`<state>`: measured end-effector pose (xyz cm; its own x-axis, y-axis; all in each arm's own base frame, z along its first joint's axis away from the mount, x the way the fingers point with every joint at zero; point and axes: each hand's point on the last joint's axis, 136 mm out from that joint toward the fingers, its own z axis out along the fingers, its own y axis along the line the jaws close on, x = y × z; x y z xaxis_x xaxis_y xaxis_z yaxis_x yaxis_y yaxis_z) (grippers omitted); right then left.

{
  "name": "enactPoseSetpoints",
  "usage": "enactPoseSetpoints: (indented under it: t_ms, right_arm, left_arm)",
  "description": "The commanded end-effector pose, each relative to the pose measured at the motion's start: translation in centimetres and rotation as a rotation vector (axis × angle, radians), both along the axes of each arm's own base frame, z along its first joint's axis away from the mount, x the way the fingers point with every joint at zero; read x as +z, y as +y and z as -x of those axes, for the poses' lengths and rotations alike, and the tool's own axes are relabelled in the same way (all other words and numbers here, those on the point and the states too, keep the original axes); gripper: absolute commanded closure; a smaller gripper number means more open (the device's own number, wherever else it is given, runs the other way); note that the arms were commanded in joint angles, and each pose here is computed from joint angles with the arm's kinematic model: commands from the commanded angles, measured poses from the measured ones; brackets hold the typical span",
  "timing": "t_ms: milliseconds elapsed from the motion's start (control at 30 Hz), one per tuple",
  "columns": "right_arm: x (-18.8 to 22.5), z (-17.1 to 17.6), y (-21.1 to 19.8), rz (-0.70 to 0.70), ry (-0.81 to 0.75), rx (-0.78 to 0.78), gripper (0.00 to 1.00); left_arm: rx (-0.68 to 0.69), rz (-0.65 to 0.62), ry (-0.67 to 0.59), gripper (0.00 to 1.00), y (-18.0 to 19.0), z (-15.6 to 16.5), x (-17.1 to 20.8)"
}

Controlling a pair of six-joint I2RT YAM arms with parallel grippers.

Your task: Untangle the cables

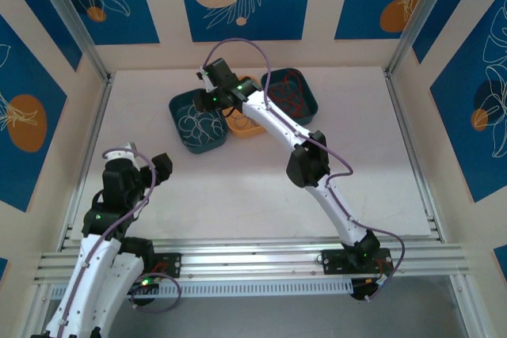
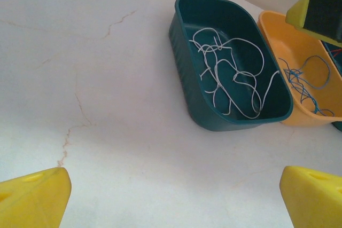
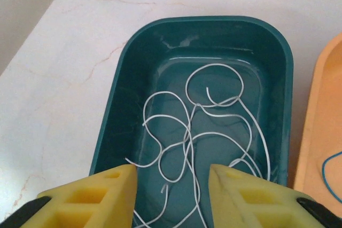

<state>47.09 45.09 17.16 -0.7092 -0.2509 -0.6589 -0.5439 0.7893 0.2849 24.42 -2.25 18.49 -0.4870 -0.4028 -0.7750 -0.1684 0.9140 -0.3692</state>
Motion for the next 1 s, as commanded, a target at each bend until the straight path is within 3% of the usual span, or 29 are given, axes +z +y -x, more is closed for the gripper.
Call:
enactPoseSetpoints:
  t_ms: [0, 267, 467, 567, 600, 800, 967]
  right_arm:
    - [5.4, 1.2, -2.0, 0.000, -0.056, -0.021, 0.53]
    - [8.4, 4.3, -8.2, 0.027, -0.110, -0.135, 0.35]
    - [8.6, 7.9, -17.1, 0.034, -0.124, -0.302, 0.21]
    - [8.1, 10.0, -22.3, 0.058, -0.130, -0.408, 0.11]
    - [7.9, 10.8, -24.1, 0.067, -0.131, -0.448, 0.01]
    - [5.9, 14.9, -33.4, 0.103, -0.132, -0.676, 0.01]
    - [3.7, 16.7, -38.5, 0.124, -0.135, -0.806, 0.01]
  left_arm:
    - [0.004, -0.037, -0.029, 0.00, 0.4, -0.2, 1.3]
    - [0.027, -0.068, -0.031, 0.00, 0.9, -0.6, 1.1]
    - [0.041, -0.111, -0.056, 0.00, 1.4, -1.4, 1.0]
    - [0.033, -0.128, -0.084, 0.00, 1.4, -1.8, 1.3]
    - [0.033, -0.134, -0.095, 0.00, 1.4, -2.0, 1.3]
    - [0.044, -0.199, -0.138, 0.00, 1.9, -3.0, 1.2]
    - [0.057, -0.266, -0.186, 0.00, 2.4, -4.4, 0.5]
